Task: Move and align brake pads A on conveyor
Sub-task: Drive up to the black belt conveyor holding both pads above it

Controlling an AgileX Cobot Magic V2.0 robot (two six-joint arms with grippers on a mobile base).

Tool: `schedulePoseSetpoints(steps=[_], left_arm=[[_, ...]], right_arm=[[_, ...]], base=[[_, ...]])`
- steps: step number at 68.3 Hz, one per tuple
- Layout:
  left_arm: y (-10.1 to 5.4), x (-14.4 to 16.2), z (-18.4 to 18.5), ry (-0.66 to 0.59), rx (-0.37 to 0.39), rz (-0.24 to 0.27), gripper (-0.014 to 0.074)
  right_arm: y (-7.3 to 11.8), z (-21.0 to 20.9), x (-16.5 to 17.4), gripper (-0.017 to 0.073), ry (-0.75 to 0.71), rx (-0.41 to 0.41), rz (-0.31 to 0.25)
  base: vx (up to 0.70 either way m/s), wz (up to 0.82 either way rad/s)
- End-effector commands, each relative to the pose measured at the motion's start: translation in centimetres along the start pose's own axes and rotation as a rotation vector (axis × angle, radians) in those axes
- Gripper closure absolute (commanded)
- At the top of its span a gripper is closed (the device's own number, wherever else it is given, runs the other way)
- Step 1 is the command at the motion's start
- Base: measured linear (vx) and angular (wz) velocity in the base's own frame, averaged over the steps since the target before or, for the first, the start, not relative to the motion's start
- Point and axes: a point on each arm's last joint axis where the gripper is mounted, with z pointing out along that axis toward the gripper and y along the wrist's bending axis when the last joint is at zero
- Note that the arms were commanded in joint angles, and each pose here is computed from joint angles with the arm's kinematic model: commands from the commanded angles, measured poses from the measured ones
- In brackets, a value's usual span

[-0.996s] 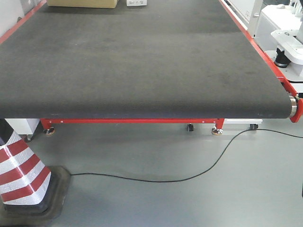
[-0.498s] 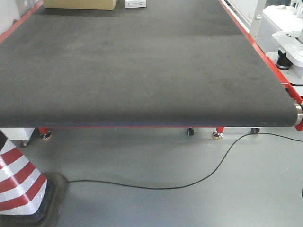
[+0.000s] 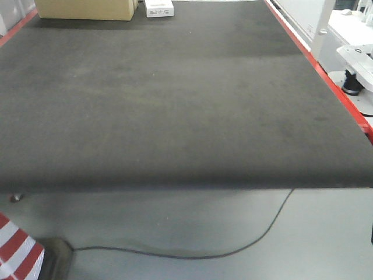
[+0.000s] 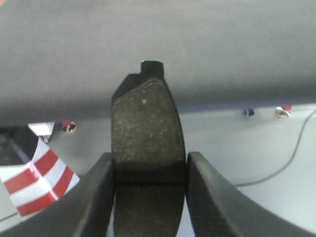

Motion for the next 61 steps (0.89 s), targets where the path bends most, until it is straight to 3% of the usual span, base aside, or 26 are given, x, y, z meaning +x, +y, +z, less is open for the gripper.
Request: schedulePoseSetpoints(steps=[1,61], left_arm=[[-0.01,-1.56,-0.43,-0.11,0.004,-0.007,0.0599],[-0.01,-1.56,-0.43,-0.11,0.004,-0.007,0.0599]], right_arm=[[0.12,-0.38,-1.72,0.0564,-0.117,-0.008,-0.012],[0.12,-0.38,-1.72,0.0564,-0.117,-0.008,-0.012]], base=[[0.34,0.05],[0.33,0.01]])
